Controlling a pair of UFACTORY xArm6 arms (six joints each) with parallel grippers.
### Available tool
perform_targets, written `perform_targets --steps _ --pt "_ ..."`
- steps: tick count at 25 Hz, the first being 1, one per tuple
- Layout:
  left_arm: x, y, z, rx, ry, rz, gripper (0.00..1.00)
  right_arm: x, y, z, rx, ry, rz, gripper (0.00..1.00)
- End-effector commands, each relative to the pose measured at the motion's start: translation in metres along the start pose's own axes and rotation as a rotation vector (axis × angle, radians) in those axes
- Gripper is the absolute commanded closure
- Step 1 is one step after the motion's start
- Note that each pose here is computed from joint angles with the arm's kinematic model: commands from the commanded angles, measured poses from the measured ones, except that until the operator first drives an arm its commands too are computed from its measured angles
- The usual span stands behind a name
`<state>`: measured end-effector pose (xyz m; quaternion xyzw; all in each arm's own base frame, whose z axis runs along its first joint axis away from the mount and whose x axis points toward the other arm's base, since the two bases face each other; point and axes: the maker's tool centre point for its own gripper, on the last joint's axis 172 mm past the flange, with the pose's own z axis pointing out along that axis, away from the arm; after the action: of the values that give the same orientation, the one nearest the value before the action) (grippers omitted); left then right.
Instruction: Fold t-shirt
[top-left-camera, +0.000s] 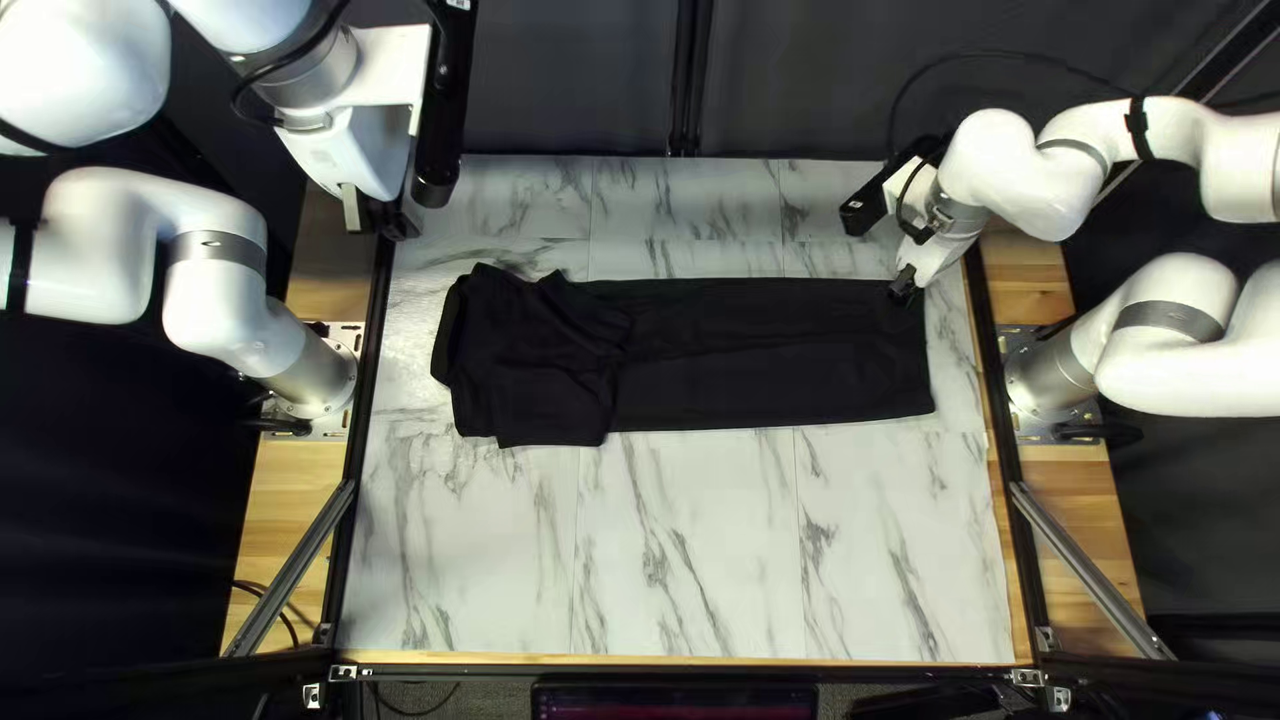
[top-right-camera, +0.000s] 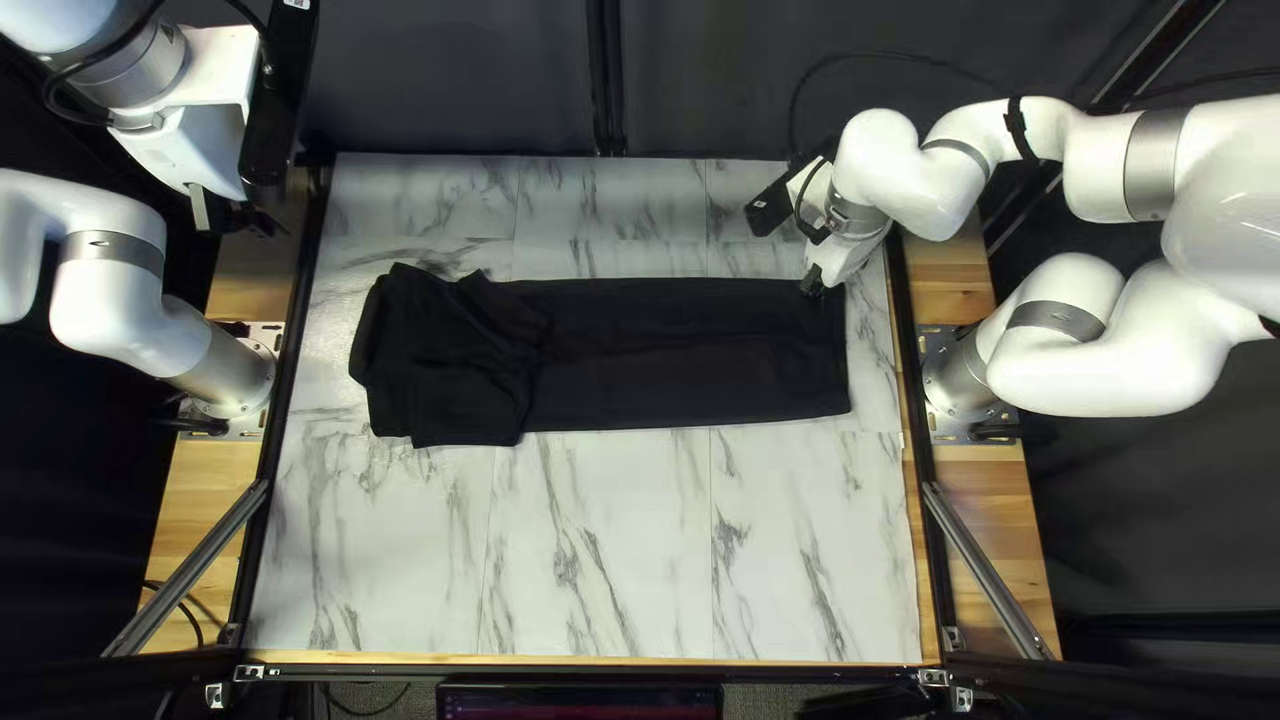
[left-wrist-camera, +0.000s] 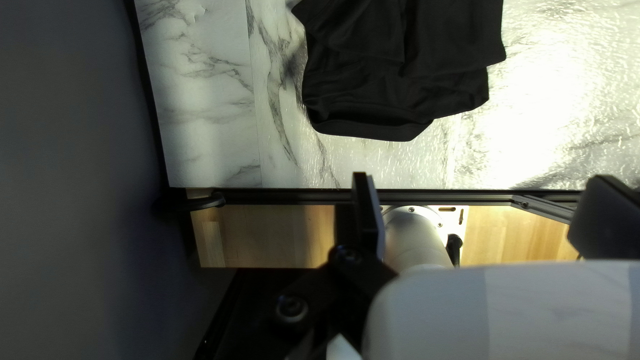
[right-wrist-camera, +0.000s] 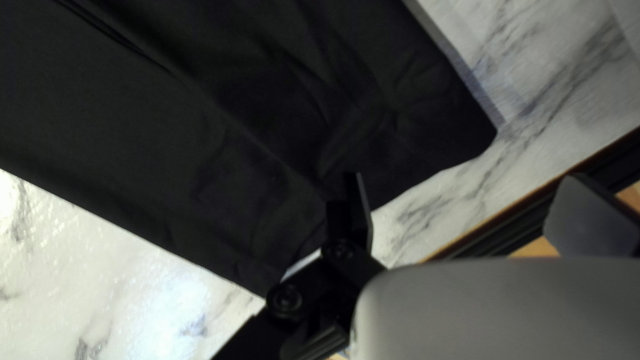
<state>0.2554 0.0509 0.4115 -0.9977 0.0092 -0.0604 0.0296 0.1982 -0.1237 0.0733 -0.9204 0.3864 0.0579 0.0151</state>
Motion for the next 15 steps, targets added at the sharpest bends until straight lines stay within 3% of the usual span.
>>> perform_targets --steps 1,5,9,15 --pt "0.0 0.0 0.0 0.0 0.0 0.0 0.0 0.001 0.006 0.015 0.04 -0.005 -0.022 0.0" --pt "0.0 0.0 0.0 0.0 0.0 0.0 0.0 -0.002 0.01 0.019 0.091 0.008 -0.014 0.0" --pt "0.0 0.0 0.0 0.0 0.0 0.0 0.0 -0.006 0.01 0.034 0.189 0.02 0.013 0.0" --pt "0.0 0.0 0.0 0.0 0.0 0.0 0.0 -0.006 0.007 0.041 0.218 0.026 0.038 0.0"
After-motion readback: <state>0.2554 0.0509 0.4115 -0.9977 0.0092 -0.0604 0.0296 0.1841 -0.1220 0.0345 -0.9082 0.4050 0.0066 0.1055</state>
